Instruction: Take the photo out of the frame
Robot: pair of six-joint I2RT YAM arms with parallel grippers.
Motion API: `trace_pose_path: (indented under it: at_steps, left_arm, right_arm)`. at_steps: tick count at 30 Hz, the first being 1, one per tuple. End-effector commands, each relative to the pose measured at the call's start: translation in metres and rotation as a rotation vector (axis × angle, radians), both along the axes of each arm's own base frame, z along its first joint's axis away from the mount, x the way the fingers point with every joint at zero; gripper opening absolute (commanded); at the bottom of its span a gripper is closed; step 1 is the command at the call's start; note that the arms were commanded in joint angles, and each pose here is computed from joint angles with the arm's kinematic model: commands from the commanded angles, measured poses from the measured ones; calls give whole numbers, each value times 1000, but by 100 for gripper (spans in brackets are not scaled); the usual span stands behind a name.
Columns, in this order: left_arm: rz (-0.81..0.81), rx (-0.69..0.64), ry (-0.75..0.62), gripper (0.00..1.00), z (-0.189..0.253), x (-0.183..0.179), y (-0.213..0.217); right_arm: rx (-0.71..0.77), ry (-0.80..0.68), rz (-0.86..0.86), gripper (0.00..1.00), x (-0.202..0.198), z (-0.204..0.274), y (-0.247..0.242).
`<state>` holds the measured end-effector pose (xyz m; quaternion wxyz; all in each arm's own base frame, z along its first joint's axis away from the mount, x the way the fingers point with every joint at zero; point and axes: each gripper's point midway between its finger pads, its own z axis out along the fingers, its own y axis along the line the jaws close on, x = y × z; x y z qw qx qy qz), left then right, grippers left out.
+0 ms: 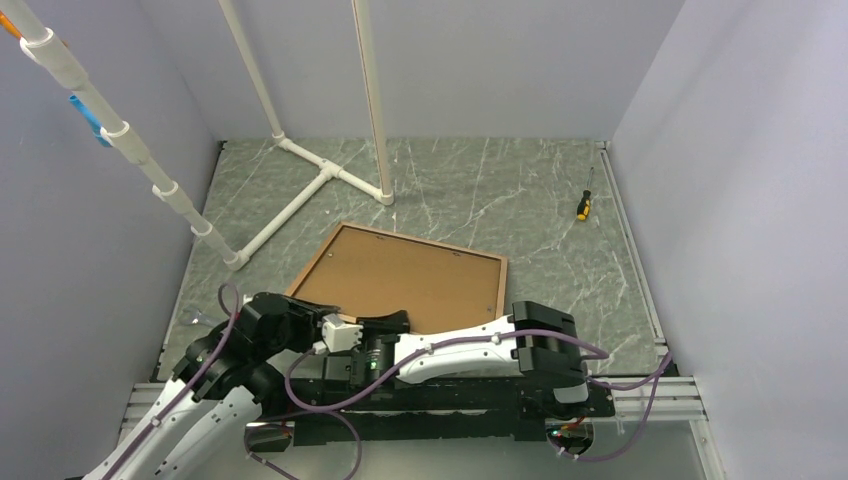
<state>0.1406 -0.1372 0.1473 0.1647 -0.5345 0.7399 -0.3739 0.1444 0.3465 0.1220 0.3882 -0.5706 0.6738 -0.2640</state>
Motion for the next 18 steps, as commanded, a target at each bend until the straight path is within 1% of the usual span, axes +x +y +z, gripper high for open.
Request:
trace_pose_path:
  at_steps: [1,3,4,8,9,11,13,16,18]
  left_arm:
    - [12,48,-61,61,20,-4,16]
    - [9,81,-135,71,35,-3,23]
    - [7,105,-177,74,44,-2,28]
    - [8,250,-358,76,85,-2,57]
    - [16,279,-394,78,95,-4,64]
    - [25,329,-483,79,117,-7,78]
    - [27,383,-548,80,129,-11,90]
    - [71,426,-547,78,134,-19,109]
    - [83,466,-529,78,131,-24,120]
  right_arm:
    - [107,58,-17,0,1,18,15]
    - [119,81,-3,0,-1,24,18]
    - [128,95,9,0,-1,28,20]
    - [175,164,39,0,-4,44,26]
    - [190,188,53,0,-6,47,28]
    - [220,232,76,0,-6,55,30]
    - [238,250,88,0,-2,64,30]
    - [271,267,85,0,7,81,26]
    - [298,311,97,0,9,89,26]
